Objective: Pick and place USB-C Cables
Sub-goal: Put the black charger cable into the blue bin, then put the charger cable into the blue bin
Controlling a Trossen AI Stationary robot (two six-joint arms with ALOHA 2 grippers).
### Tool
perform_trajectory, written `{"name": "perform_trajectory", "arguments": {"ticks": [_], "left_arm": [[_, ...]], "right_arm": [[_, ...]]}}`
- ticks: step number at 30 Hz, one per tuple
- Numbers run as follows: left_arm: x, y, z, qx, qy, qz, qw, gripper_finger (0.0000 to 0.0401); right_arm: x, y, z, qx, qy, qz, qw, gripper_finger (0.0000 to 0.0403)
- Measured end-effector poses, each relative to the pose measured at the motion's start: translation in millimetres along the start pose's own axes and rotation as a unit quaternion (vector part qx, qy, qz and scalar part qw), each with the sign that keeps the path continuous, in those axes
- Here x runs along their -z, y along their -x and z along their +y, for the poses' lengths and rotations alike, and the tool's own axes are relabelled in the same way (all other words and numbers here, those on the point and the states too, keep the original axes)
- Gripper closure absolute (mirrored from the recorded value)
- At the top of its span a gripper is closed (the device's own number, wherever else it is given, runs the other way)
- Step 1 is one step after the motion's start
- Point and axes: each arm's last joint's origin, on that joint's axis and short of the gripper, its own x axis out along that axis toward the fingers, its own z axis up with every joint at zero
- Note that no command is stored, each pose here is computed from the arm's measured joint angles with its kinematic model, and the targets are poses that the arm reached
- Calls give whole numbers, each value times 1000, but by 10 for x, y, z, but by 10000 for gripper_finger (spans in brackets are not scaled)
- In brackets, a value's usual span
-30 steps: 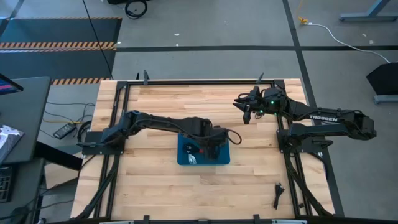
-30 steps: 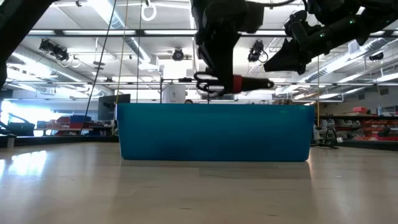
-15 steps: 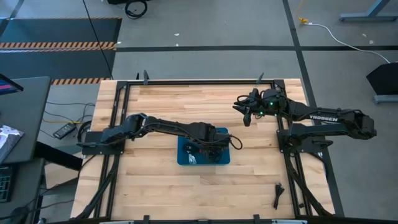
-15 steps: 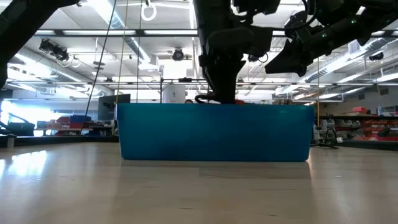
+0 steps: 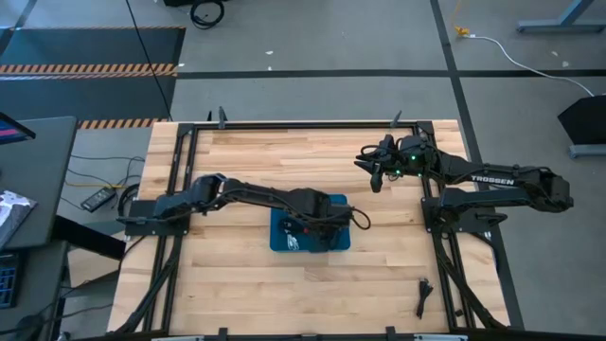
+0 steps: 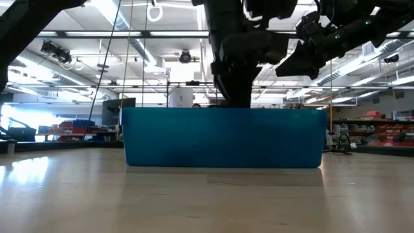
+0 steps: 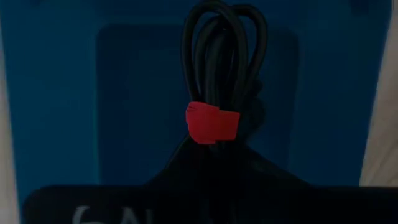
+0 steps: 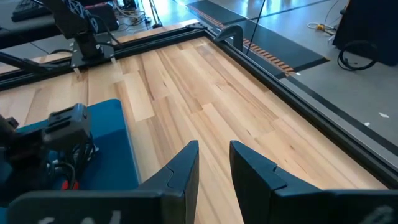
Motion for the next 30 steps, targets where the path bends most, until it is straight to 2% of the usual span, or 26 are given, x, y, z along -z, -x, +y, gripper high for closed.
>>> {"name": "perform_trajectory", "arguments": {"ticks": [8, 17, 26, 30], "left_arm": [[14, -11, 29, -41, 3, 3, 999, 285], [11, 26, 41, -55, 0, -2, 998, 233], [29, 79, 55, -68, -13, 2, 998, 222], [22, 405, 109, -103, -22, -37, 994, 226]], "right_arm": [[1, 0, 0, 0, 0, 1, 1000, 306], [2, 0, 0, 0, 0, 1, 1000, 306], [2, 0, -1, 1, 0, 1, 1000, 306], [6, 0, -5, 5, 0, 3, 1000, 306]]}}
